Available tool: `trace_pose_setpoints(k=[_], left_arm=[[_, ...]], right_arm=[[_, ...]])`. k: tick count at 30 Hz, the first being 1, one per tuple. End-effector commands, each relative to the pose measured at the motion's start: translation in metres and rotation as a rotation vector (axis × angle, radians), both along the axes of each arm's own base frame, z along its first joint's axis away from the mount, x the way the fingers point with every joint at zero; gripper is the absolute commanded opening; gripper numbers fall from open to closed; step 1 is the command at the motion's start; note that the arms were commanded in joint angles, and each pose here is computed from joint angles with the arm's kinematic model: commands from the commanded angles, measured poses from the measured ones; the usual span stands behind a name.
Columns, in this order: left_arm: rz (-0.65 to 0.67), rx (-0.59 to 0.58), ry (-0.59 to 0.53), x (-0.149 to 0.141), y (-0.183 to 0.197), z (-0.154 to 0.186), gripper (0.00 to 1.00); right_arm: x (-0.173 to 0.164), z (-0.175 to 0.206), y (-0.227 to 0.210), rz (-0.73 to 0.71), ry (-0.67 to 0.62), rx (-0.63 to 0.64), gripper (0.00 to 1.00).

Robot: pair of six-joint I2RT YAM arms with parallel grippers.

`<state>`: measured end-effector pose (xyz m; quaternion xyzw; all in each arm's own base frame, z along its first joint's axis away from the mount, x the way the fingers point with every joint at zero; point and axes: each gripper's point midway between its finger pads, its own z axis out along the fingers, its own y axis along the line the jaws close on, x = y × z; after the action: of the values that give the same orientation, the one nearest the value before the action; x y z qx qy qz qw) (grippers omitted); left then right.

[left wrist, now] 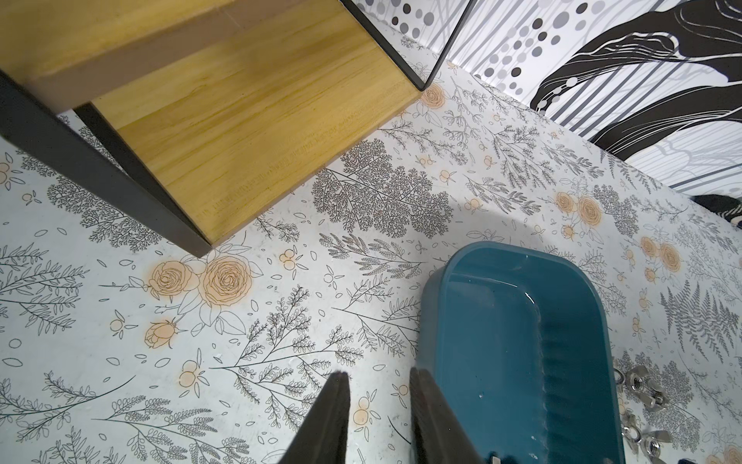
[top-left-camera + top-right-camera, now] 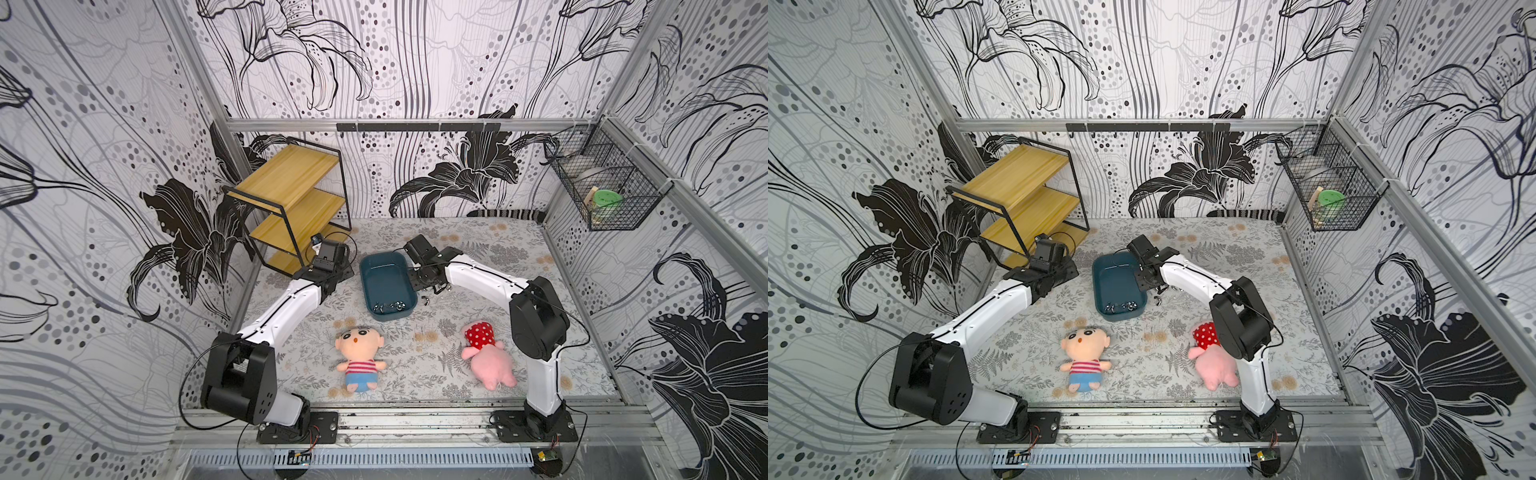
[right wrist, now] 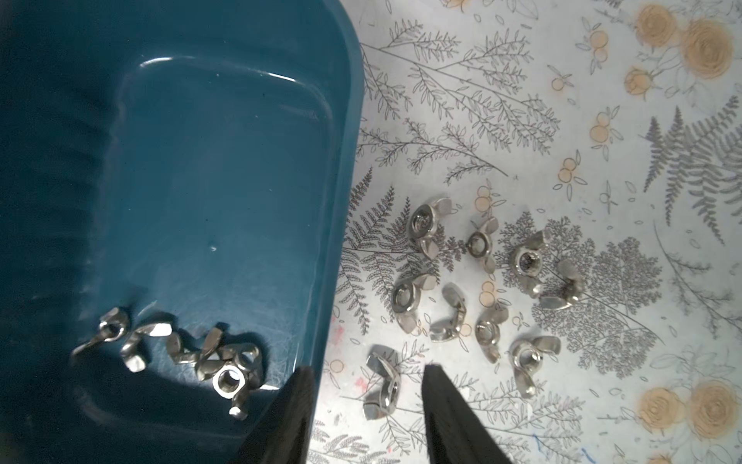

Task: Take out the wing nut from the storage box
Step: Adjust the storage box at the center of the board.

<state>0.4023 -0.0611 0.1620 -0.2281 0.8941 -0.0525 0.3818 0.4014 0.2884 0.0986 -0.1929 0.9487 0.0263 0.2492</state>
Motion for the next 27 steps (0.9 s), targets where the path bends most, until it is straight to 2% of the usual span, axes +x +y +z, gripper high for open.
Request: trace_pose_setpoints(k=[1, 8, 16, 21, 27], left_arm=[[0.013, 0.004, -0.041, 0.004, 0.004, 0.014, 0.33], [0.018, 0.009, -0.04, 0.002, 0.006, 0.014, 0.33], [-0.011, 0.04, -0.03, 0.002, 0.006, 0.015, 0.33], [-0.067, 0.18, 0.038, 0.005, 0.015, 0.021, 0.33], [-0.122, 0.193, 0.038, 0.007, 0.022, 0.028, 0.33]], right_arm=[[-0.003, -0.014, 0.006, 0.035, 0.023, -0.016, 0.49], [-0.003, -0.028, 0.012, 0.044, 0.052, -0.004, 0.47], [0.005, -0.036, 0.024, 0.068, 0.063, 0.012, 0.21], [0.015, -0.035, 0.035, 0.122, 0.049, 0.012, 0.12], [0.024, -0.034, 0.052, 0.245, 0.027, 0.005, 0.07]])
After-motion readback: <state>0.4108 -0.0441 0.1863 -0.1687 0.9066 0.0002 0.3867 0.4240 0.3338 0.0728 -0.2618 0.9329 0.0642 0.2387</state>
